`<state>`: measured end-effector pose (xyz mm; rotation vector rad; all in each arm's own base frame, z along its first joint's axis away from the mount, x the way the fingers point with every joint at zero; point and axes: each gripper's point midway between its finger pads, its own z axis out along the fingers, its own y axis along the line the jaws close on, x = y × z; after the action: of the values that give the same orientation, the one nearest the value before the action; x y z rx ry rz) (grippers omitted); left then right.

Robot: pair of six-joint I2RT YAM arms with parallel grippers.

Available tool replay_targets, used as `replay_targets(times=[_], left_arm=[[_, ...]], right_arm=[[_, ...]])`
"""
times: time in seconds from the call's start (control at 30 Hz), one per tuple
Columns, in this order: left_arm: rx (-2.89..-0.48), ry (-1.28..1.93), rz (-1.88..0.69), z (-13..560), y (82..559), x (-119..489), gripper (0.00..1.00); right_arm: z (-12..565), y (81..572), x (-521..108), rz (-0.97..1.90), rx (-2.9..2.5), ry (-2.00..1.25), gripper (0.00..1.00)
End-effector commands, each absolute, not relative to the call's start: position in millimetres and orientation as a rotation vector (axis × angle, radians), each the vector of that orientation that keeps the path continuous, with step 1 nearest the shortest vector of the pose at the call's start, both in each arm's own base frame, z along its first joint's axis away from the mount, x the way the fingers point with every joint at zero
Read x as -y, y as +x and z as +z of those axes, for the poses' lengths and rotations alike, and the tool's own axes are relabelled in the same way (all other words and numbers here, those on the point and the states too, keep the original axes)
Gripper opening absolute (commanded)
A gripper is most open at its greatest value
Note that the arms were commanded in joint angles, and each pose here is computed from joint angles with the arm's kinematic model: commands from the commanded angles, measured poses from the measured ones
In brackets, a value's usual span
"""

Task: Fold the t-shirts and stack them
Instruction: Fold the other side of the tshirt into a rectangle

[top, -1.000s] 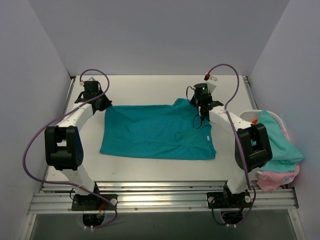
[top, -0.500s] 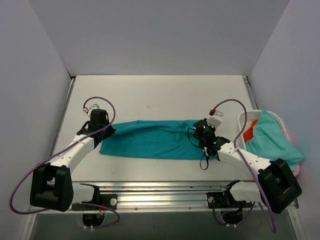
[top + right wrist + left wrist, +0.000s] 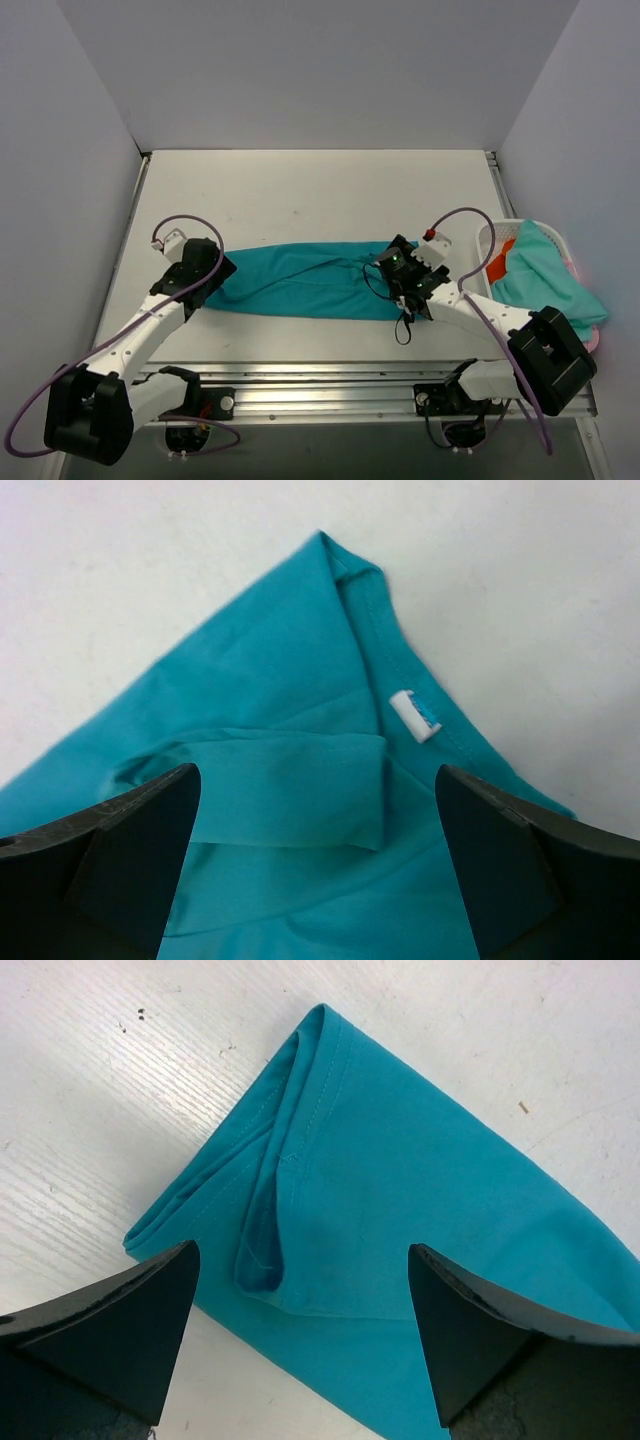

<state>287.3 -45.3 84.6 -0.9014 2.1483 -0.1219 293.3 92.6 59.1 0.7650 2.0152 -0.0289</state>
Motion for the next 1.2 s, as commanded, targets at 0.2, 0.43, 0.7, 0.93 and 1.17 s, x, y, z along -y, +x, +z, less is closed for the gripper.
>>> replay_targets(times=[0.2, 0.43, 0.7, 0.93, 1.17], left_arm=[[-2.093, -0.875, -0.191, 119, 325, 64, 0.96], [-2.208, -0.855, -0.223, 97, 305, 84, 0.99], [-2.190, -0.889, -0.232, 98, 265, 84, 1.00], [-2.185, -0.932, -0.198, 75, 249, 79, 0.89], [-2.176, -0.948, -0.110, 56, 264, 76, 0.84]], right_arm=[[149, 330, -108, -0.004, -1.881, 0.735, 1.00], [147, 343, -121, 0.006, -1.897, 0.708, 1.00], [126, 343, -126, 0.018, -1.929, 0.676, 1.00], [120, 342, -128, 0.027, -1.944, 0.654, 1.00], [118, 342, -129, 0.029, -1.948, 0.644, 1.00]])
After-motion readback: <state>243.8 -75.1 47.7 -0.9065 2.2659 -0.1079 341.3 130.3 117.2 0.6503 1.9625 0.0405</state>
